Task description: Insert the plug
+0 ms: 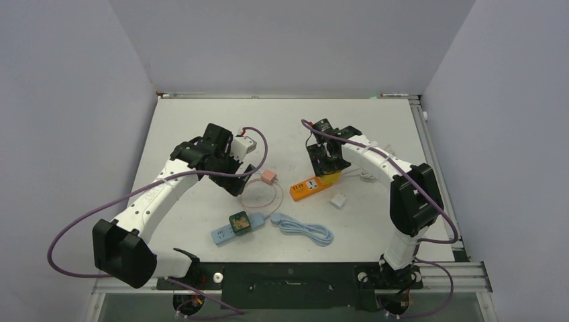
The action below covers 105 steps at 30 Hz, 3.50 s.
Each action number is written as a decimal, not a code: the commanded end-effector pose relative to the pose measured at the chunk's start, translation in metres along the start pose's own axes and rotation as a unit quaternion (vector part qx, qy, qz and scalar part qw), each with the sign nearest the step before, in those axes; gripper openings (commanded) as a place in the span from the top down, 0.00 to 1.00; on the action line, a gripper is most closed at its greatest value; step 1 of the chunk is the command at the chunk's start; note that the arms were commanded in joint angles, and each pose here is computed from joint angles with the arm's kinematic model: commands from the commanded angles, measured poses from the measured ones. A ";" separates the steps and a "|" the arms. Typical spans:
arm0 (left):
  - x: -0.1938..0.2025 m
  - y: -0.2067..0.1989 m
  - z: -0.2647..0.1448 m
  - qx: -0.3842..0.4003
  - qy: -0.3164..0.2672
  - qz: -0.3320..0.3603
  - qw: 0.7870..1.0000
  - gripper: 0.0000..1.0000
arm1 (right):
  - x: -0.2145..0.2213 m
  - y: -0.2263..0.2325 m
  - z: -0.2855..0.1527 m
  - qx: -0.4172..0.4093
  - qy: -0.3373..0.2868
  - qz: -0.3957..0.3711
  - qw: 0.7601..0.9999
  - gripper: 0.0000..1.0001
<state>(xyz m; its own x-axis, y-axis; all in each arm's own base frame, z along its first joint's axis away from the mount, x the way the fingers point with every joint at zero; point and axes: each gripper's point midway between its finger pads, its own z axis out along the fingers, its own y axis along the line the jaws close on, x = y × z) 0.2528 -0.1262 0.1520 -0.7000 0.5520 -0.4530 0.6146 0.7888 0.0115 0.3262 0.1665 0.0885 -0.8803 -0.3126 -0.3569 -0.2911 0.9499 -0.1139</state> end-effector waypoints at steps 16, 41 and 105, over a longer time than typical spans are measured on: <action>-0.001 -0.002 -0.004 0.008 -0.009 -0.002 1.000 0.06 | -0.018 0.001 -0.034 -0.030 -0.066 0.014 0.997 0.95; -0.001 -0.003 -0.006 0.011 -0.009 -0.004 1.000 0.06 | -0.010 -0.002 -0.012 -0.023 -0.050 0.012 0.998 0.95; -0.006 -0.003 -0.011 0.011 -0.018 0.000 1.000 0.06 | 0.028 -0.002 0.037 0.032 0.003 0.020 0.999 0.95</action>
<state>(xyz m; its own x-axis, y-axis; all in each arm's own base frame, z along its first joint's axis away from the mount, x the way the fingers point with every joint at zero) 0.2477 -0.1274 0.1483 -0.7060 0.5540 -0.4411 0.6207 0.7840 -0.0087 0.3268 0.1640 0.0729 -0.8629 -0.2853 -0.4172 -0.2568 0.9584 -0.1245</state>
